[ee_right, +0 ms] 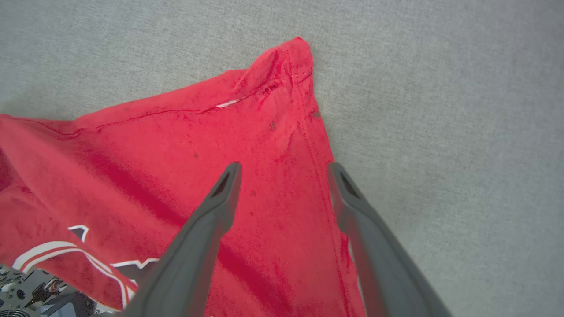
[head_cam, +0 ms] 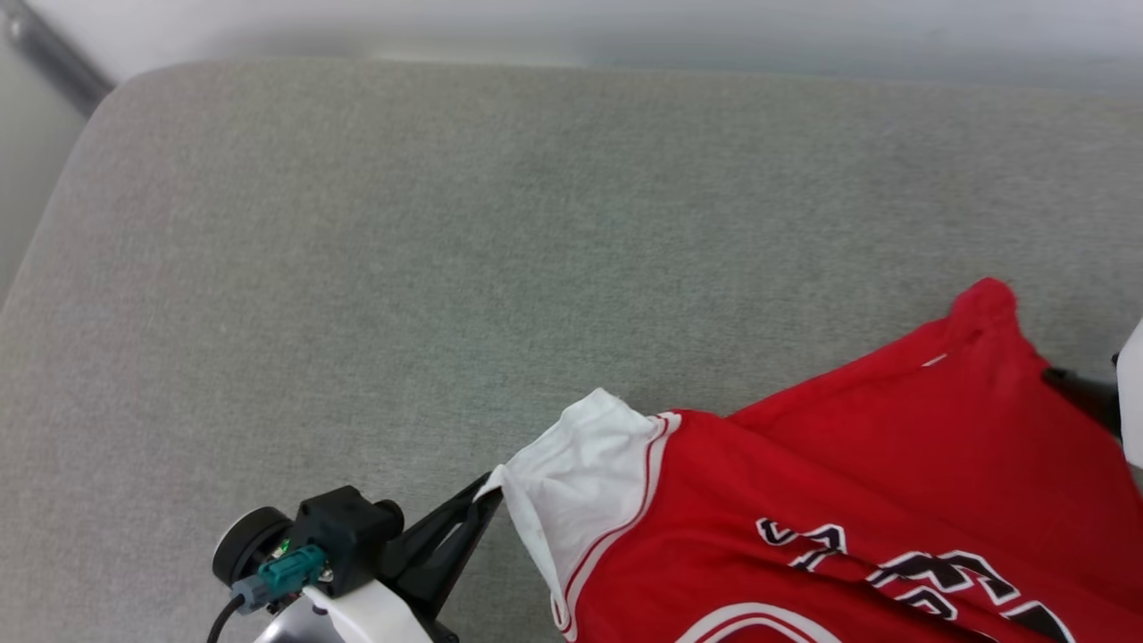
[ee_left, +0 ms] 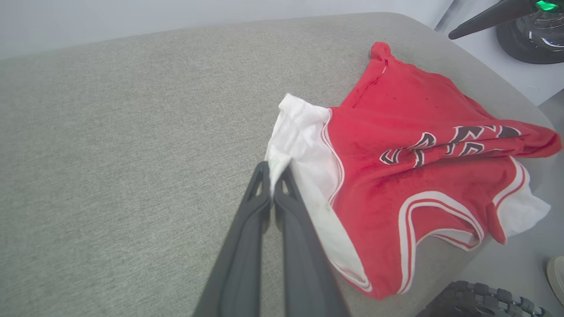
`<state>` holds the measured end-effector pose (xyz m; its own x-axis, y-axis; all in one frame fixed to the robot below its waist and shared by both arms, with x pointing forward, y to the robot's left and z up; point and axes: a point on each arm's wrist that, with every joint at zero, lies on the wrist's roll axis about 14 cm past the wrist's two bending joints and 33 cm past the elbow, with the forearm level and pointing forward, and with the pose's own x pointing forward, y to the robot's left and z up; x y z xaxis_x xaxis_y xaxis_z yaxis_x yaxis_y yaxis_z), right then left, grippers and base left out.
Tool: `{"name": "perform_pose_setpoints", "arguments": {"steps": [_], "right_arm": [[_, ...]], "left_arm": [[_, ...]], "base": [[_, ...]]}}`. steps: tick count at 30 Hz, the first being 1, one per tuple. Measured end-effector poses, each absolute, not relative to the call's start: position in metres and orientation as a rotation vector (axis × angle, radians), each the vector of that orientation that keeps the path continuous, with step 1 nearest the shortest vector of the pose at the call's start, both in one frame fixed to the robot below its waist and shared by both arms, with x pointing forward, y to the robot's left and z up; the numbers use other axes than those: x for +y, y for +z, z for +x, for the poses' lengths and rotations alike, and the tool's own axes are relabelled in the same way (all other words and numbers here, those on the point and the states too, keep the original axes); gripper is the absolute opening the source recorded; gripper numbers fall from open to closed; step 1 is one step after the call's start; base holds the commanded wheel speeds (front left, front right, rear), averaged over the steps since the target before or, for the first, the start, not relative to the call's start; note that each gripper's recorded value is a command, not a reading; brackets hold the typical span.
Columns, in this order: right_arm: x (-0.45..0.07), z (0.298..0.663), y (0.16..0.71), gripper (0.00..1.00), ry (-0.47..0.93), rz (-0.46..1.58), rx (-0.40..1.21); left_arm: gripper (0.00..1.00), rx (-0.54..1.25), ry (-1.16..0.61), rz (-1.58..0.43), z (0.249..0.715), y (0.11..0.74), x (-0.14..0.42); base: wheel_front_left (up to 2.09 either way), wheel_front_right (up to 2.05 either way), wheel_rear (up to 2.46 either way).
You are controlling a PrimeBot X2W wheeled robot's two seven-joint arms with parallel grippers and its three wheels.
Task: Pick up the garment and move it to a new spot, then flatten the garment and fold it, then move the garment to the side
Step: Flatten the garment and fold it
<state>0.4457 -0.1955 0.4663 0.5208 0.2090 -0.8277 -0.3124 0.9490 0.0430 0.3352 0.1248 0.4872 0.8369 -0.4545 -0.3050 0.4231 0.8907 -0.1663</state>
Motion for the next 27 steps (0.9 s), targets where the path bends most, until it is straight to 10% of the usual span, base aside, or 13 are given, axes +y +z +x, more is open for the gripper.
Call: {"name": "perform_pose_setpoints", "arguments": {"steps": [25, 27], "right_arm": [[-0.164, 0.512, 0.358, 1.0, 0.334, -0.211, 1.159], [-0.164, 0.513, 0.357, 0.11, 0.336, -0.217, 1.157]], "left_arm": [[0.0, 0.427, -0.382, -0.112, 0.341, 0.461, 0.14], [0.0, 0.429, -0.38, -0.112, 0.34, 0.46, 0.14]], "base": [[0.0, 0.0, 0.0], [0.0, 0.0, 0.0]]}}
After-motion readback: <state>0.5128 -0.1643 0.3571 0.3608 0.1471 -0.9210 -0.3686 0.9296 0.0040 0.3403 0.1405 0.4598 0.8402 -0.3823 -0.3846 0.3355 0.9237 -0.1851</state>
